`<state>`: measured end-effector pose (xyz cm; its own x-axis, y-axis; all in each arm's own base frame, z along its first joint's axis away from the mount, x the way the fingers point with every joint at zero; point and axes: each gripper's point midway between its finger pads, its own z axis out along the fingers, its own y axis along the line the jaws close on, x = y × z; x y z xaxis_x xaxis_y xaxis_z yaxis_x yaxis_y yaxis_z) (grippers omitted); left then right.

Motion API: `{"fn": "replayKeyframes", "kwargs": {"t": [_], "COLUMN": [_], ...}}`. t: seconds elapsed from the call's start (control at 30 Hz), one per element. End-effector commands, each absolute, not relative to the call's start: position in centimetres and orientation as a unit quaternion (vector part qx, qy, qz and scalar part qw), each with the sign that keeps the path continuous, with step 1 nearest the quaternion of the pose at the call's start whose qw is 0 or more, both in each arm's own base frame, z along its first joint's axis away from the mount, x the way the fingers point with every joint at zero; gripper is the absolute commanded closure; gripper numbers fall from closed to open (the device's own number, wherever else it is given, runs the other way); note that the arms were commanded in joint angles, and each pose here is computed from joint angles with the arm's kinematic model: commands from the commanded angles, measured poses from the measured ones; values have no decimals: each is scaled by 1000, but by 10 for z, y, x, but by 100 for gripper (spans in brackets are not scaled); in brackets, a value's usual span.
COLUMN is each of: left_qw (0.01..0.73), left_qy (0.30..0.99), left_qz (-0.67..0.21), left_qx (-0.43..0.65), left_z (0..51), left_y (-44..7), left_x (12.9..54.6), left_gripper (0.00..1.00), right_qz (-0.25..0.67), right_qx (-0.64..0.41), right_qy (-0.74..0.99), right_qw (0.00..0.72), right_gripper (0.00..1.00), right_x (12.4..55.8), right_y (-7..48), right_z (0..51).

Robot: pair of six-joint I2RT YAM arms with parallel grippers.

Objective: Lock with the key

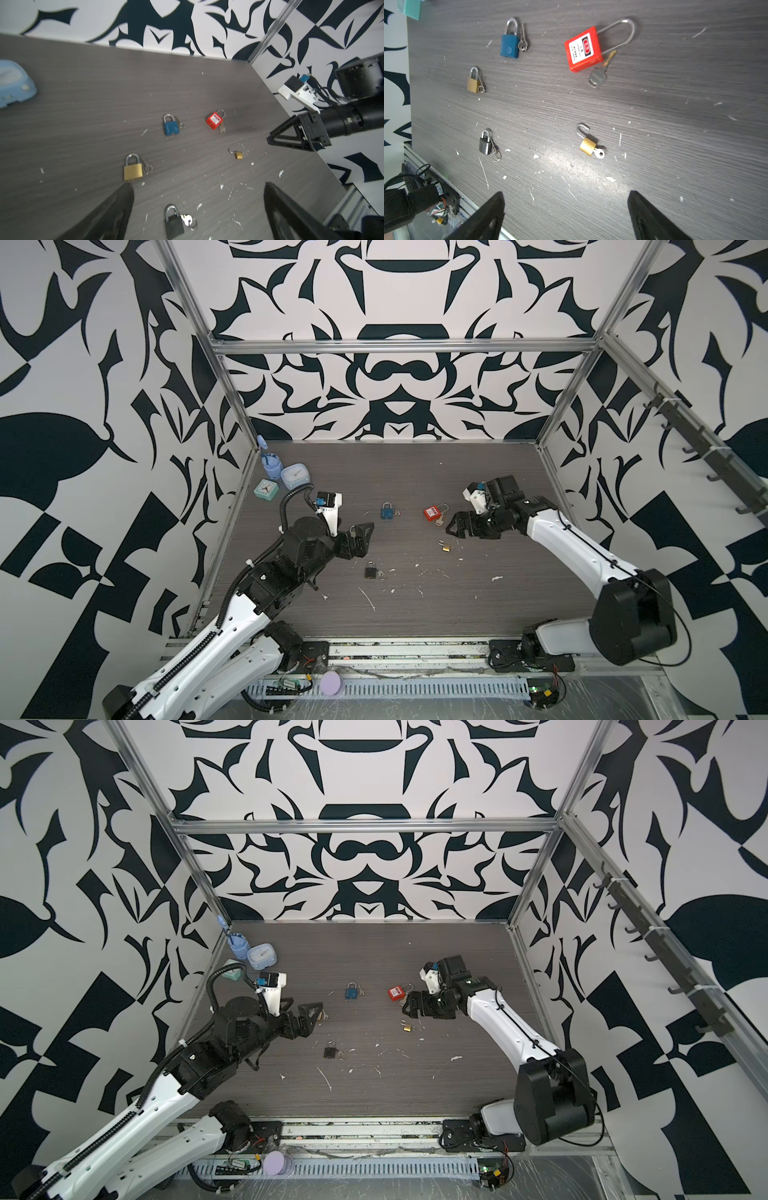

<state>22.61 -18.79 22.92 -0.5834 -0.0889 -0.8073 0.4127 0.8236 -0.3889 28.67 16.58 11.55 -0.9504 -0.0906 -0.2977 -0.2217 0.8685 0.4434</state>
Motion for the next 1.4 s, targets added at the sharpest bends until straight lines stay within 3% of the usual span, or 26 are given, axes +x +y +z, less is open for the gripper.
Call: {"fn": "replayKeyframes", "kwargs": {"t": [0.0,0.53,1.07,1.37], "left_qw": [382,367,352,348], "left_qy": [866,877,882,886], "left_qz": [-308,-298,-300,-295], "left_qx": [95,80,91,84], "left_z": [201,179,173,171], "left_y": [-200,-219,-229,-222], "left_x": [210,231,234,230], "left_gripper": [1,1,1,1], "right_qz": [197,125,114,141], "right_qx": [-131,-205,-210,-197], "right_qy": [964,970,971,970], "right_qw": [124,49,20,21], "right_gripper": [14,21,27,31], "right_x": [294,313,259,233], "right_y": [176,198,221,263], "right_z": [104,37,30,31]}}
